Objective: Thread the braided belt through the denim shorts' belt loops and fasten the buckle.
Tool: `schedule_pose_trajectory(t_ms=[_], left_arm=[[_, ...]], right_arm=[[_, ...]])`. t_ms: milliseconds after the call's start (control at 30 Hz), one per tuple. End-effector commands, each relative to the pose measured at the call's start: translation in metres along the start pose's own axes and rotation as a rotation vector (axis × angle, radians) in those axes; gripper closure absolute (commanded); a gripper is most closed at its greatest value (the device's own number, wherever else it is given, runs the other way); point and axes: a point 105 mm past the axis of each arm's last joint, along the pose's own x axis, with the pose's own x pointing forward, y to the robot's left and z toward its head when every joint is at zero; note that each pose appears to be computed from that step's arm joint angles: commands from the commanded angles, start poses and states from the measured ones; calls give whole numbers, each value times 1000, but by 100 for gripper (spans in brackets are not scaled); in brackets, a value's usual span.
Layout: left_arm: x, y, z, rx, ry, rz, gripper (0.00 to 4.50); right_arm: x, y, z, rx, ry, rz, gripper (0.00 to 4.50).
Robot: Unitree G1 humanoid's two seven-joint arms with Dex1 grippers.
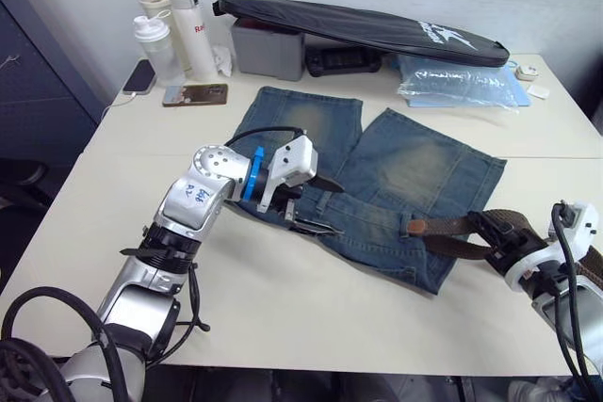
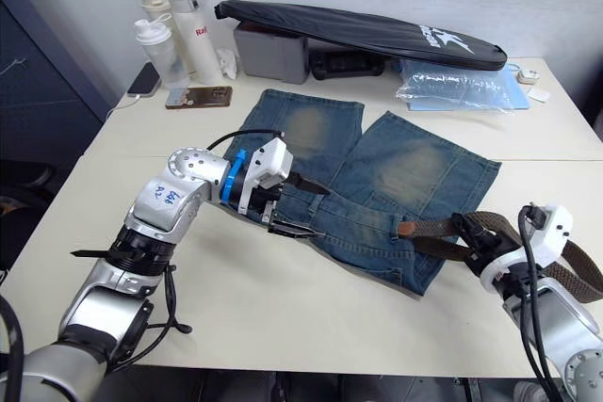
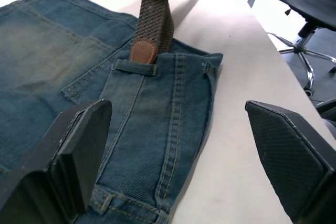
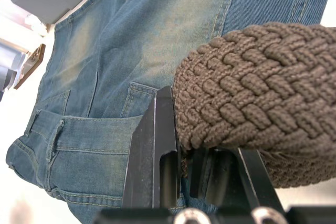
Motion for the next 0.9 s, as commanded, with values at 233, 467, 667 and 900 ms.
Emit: schedule_pose_trajectory(t_ms=[233,467,667,900], left_arm=[[-6,9,13,60,0,57,3],[-7,11,12,43,3,72,3],[-2,11,14,30,-6,76,3],[-4,12,12,30,6,84,3]], right_arm=[[19,11,-5,52,-54,37,450],[28,23,-29,99,-27,54,450],[47,20,-59,-43,43,25,450],[59,40,-63,-13,28,101,450]])
